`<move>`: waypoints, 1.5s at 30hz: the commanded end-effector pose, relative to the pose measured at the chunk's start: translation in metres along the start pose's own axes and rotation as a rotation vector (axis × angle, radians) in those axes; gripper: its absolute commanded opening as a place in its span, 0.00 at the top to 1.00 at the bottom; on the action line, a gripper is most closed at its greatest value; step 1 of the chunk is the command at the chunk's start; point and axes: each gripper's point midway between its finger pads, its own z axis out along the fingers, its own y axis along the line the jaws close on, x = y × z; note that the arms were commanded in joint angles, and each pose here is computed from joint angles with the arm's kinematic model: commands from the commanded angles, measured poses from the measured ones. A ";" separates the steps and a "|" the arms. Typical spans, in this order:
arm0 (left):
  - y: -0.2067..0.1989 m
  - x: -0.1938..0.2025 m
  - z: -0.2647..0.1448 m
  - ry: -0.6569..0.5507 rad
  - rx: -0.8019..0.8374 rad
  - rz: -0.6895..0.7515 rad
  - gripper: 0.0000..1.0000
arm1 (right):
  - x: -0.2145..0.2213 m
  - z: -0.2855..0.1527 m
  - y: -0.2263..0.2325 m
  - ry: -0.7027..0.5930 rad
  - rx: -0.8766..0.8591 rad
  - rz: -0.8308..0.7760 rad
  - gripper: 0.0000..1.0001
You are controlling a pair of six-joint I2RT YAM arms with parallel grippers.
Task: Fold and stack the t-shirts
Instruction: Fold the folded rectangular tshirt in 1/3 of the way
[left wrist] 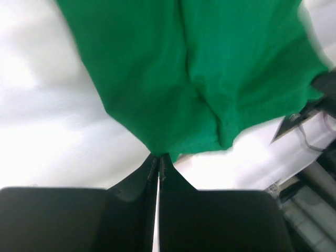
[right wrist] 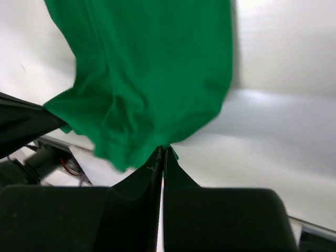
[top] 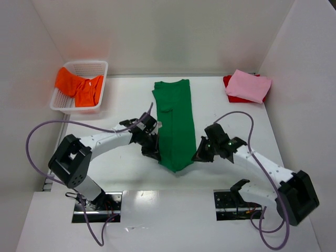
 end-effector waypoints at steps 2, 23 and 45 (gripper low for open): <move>-0.013 -0.060 -0.027 -0.084 0.090 0.045 1.00 | -0.059 -0.006 0.028 -0.114 -0.017 -0.028 1.00; 0.010 -0.200 -0.025 -0.138 0.117 0.038 1.00 | -0.215 0.039 0.075 -0.214 -0.010 -0.105 1.00; 0.045 -0.239 0.004 -0.115 0.117 -0.029 0.98 | -0.252 0.085 0.065 -0.182 0.037 -0.116 1.00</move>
